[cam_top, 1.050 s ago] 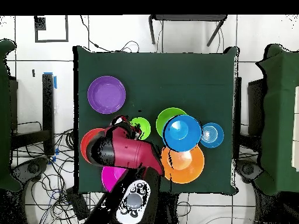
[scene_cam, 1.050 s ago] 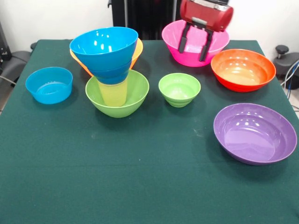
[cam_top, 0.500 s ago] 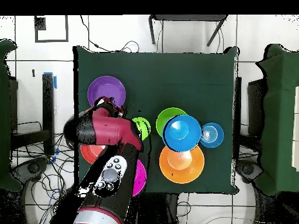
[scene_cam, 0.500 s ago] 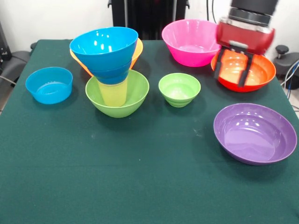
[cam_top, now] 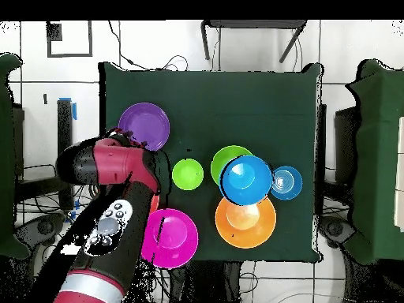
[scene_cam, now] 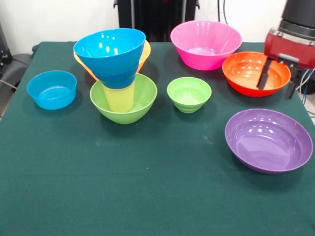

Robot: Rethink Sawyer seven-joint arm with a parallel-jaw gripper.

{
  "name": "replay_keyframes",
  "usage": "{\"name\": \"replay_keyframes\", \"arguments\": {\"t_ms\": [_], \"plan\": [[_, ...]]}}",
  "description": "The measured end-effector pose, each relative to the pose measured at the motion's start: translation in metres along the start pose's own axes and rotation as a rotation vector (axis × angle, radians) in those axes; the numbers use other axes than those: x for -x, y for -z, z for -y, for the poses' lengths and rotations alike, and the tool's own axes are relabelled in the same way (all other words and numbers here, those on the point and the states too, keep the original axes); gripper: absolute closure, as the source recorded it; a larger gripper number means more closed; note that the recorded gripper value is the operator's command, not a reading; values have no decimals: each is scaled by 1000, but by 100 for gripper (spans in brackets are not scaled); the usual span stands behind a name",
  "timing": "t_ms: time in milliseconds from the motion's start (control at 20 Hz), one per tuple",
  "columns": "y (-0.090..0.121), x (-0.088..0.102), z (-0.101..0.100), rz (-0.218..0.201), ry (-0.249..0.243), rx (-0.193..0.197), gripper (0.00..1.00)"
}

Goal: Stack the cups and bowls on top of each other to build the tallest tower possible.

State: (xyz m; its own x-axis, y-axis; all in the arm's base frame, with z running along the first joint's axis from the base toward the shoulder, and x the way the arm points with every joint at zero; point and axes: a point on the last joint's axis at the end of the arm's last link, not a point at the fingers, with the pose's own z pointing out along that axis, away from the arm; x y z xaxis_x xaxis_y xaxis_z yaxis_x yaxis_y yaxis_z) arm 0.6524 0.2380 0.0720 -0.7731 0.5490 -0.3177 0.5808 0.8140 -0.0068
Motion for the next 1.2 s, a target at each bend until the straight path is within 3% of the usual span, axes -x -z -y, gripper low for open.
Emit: {"name": "replay_keyframes", "arguments": {"t_ms": [250, 300, 750, 1200], "plan": [[8, -25, -13, -15, 2, -17, 0], [10, -37, -19, -10, -5, -21, 0], [12, -73, -30, 16, -71, -45, 0], [-19, -105, -15, 77, -79, -110, 0]]}}
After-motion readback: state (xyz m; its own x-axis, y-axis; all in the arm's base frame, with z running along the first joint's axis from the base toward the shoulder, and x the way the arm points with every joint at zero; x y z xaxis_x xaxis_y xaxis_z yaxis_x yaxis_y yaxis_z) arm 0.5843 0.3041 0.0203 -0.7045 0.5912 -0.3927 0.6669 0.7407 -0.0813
